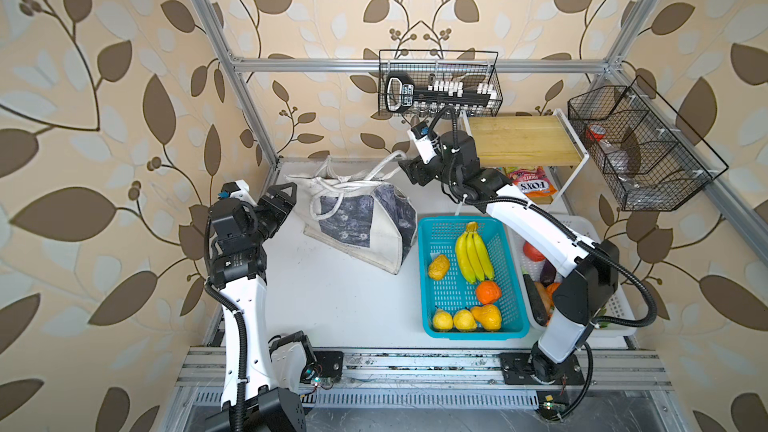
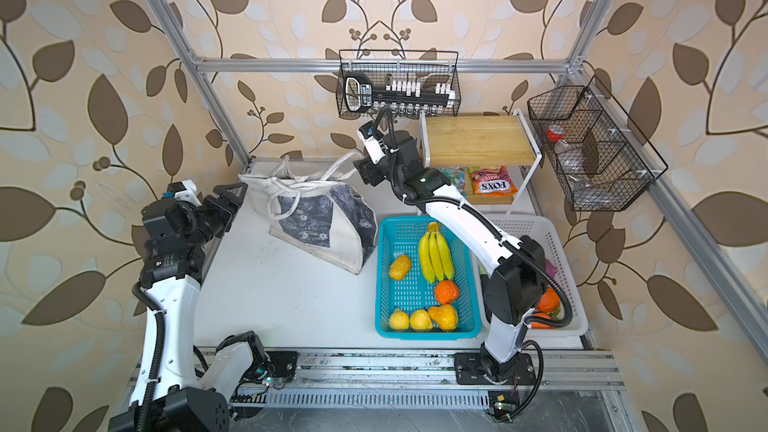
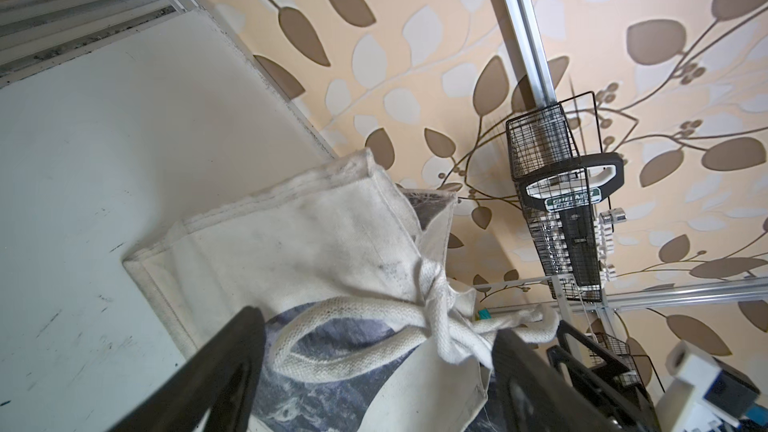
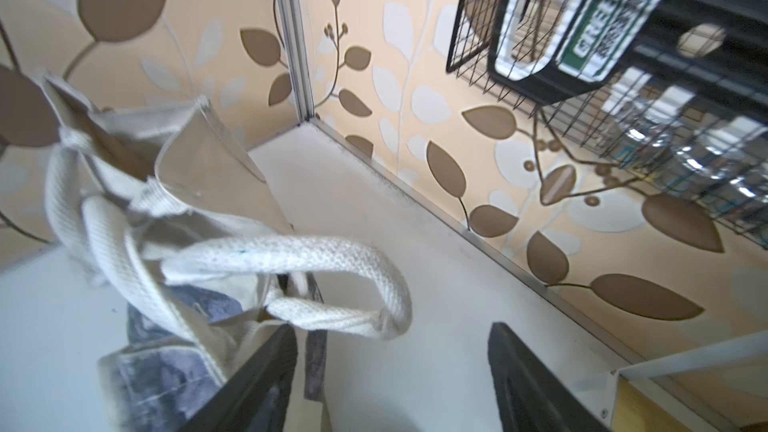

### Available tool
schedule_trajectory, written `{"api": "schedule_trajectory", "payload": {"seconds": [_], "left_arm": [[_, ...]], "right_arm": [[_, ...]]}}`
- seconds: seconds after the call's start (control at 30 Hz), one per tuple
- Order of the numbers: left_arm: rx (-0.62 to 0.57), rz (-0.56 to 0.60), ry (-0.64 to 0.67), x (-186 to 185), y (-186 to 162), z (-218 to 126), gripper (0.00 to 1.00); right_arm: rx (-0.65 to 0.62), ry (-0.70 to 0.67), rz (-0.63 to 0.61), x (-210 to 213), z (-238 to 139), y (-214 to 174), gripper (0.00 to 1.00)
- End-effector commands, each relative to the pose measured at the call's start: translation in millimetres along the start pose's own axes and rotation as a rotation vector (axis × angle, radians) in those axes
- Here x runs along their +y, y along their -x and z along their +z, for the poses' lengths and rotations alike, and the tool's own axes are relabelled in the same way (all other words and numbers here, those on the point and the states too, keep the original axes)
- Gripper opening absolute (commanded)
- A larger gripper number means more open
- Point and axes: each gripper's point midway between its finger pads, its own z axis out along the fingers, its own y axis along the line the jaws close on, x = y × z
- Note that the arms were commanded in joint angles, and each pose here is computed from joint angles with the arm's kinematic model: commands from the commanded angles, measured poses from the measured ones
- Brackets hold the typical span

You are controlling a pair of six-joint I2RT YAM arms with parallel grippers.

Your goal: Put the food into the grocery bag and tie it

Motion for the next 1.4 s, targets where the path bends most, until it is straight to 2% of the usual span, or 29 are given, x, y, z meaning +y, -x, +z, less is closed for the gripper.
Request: {"api": "schedule_trajectory", "payload": {"seconds": [0.0, 0.2, 0.33, 0.53, 0.6, 0.67, 0.73, 0.8, 0.9, 1.0, 1.1, 1.23, 1.37], "left_arm": [[-0.065, 0.101, -0.001, -22, 15, -21, 0.99], [-0.007, 0.181, -0.071, -42, 1, -33, 0.99], [0.084, 0.248, -0.148, -52, -22, -34, 0.99], [0.228, 0.353, -0.189, -54, -69, -36, 0.99], [0.331, 0.319, -0.249, -57, -88, -36, 0.99], [0.394, 0.301, -0.249, -53, -100, -37, 0.99], [0.350, 0.386, -0.173, -38, -104, -37, 0.99], [0.240, 0.457, -0.055, -11, -100, -32, 0.99], [0.143, 0.490, 0.066, 19, -96, -33, 0.99], [0.089, 0.532, 0.118, 35, -94, -24, 0.99], [0.034, 0.492, 0.264, 55, -85, -14, 0.99], [-0.093, 0.560, 0.363, 62, -77, -3, 0.99], [-0.132, 0.601, 0.344, 74, -88, 15, 0.99]], "right_arm": [[0.004, -0.034, 0.030, -6, -26, -9, 1.00], [-0.057, -0.067, 0.075, -10, -103, -8, 1.00], [-0.109, -0.111, 0.117, -17, -157, -14, 1.00], [-0.068, -0.179, 0.209, -34, -209, -72, 1.00], [-0.065, -0.223, 0.257, -46, -224, -91, 1.00], [-0.056, -0.269, 0.278, -55, -235, -110, 1.00], [-0.059, -0.357, 0.297, -70, -243, -131, 1.00], [-0.067, -0.474, 0.314, -88, -249, -157, 1.00], [-0.076, -0.604, 0.365, -110, -256, -190, 1.00], [-0.051, -0.583, 0.378, -117, -247, -213, 1.00], [-0.014, -0.578, 0.379, -125, -240, -230, 1.00], [0.016, -0.686, 0.342, -142, -240, -257, 1.00], [-0.021, -0.758, 0.334, -159, -242, -270, 1.00]]}}
